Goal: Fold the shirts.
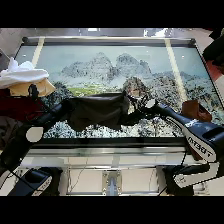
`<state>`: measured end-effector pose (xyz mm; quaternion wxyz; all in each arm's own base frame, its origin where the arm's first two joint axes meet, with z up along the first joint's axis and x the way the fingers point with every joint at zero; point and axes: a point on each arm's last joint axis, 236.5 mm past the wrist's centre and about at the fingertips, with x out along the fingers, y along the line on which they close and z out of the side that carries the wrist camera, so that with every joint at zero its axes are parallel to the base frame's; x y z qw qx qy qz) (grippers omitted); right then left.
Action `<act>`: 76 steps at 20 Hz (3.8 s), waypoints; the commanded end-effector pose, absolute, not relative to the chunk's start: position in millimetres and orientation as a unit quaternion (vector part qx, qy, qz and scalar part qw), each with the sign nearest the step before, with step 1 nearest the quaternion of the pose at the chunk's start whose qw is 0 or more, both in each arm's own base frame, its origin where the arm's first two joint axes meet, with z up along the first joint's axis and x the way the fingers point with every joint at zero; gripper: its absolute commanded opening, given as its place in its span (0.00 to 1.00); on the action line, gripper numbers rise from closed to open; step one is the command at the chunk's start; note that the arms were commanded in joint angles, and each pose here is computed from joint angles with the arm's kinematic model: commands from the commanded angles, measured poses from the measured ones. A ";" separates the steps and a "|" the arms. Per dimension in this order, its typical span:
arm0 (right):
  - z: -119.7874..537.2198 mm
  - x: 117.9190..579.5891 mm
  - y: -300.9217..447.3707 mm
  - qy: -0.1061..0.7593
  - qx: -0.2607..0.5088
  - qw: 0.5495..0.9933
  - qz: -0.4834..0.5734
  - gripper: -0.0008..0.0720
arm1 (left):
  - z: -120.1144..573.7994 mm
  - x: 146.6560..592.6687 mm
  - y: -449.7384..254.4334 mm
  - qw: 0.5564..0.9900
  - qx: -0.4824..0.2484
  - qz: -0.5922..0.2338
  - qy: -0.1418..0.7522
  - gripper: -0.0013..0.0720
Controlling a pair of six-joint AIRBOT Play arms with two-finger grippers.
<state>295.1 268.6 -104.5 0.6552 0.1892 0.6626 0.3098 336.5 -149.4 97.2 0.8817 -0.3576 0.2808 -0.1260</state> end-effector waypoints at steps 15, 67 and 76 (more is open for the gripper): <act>-31.2 300.1 287.0 0.622 0.209 0.645 0.393 0.04 | 128.2 343.6 -129.4 0.903 -0.347 -0.121 0.225 0.03; 179.8 429.5 8.5 0.464 0.058 0.874 0.135 0.60 | 2.6 307.6 -106.4 0.818 0.100 -0.241 0.514 0.81; 192.2 378.8 28.0 0.451 0.090 0.873 0.162 0.60 | -74.6 315.6 -118.6 0.766 0.234 -0.202 0.564 0.81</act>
